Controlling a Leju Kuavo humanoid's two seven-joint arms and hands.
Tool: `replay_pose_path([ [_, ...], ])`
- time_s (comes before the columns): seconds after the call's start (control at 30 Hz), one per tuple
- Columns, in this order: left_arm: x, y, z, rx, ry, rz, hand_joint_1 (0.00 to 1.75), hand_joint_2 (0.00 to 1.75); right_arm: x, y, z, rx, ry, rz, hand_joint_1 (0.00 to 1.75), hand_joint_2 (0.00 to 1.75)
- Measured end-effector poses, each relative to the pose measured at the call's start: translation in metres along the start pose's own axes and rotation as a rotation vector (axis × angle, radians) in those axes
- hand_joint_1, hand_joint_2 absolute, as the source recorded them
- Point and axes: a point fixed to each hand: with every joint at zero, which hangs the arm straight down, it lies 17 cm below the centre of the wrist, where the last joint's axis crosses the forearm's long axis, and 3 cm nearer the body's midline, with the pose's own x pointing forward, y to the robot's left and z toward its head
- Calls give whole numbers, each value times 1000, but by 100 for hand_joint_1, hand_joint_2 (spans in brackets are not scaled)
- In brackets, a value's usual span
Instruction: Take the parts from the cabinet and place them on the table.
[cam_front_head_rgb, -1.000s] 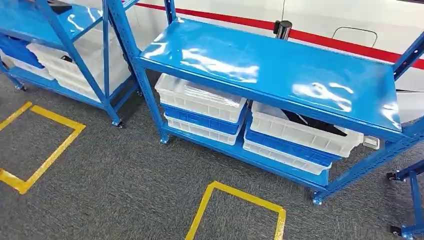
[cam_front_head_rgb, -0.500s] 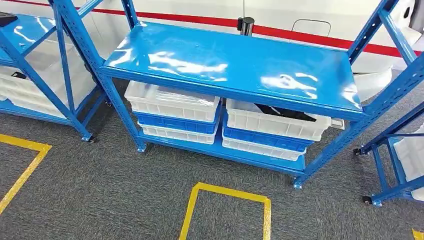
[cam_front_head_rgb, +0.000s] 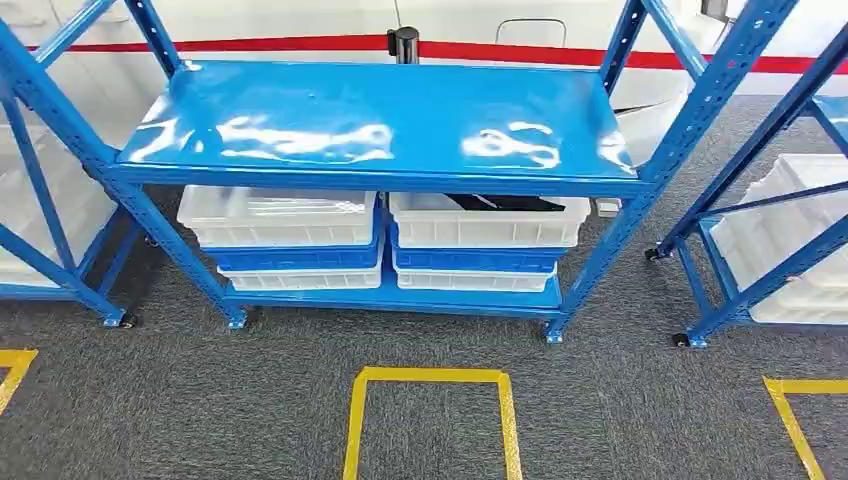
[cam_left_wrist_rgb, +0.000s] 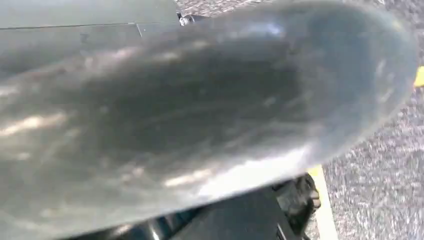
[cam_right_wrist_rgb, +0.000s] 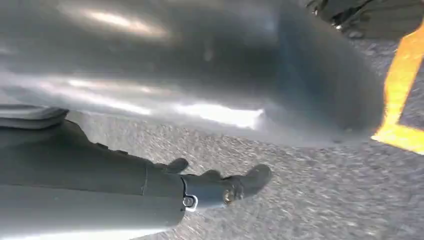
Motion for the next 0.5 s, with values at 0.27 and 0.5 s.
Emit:
replay_pose_path([
  [0.27,-5,-1,1,-2,9,0,0,0,1,1,0,2,-1,0,0,0],
  [0.5,-2,0,0,0,5,2,0,0,-4,1,0,0,1,7,0,0],
])
